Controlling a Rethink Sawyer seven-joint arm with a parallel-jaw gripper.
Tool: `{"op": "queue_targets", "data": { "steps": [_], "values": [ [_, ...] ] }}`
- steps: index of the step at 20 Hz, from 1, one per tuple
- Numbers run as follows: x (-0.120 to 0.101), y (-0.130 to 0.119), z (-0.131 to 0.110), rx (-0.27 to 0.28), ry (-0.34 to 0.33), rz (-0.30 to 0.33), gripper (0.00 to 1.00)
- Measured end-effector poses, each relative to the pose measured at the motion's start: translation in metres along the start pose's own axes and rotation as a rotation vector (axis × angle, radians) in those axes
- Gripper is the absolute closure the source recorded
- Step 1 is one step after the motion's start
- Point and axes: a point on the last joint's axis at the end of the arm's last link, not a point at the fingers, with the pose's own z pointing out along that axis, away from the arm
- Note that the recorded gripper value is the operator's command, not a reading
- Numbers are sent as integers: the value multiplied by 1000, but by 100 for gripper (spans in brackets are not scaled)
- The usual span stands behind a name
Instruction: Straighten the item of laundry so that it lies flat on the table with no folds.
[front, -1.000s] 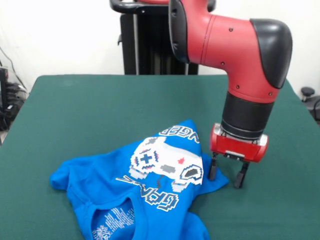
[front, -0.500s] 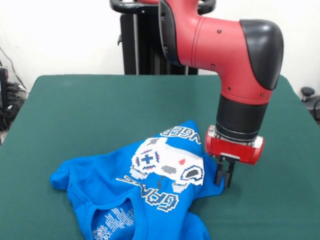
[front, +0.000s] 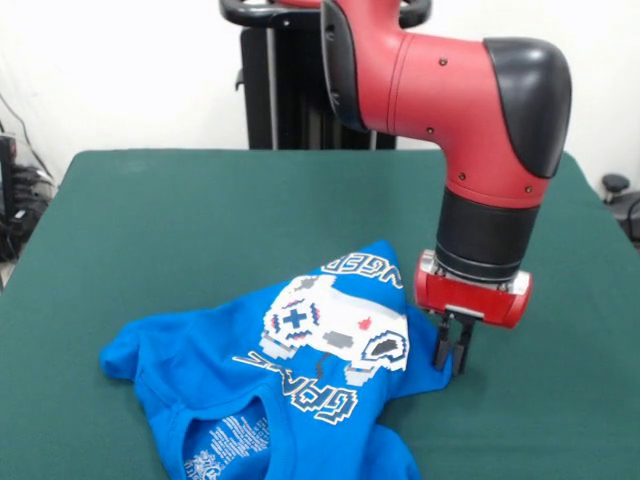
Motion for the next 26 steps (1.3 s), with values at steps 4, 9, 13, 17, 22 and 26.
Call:
{"op": "queue_targets", "data": {
  "steps": [4,9,13,17,22,26],
  "values": [
    [5,1,-5,1,5,-2,100],
    [17,-5,-25,7,26,16,100],
    [33,-9,-47,10,51,52,100],
    [53,-4,-68,8,77,98,100],
    [77,7,-86,-2,109,172,100],
    [89,20,-95,-28,138,225,100]
  ]
}}
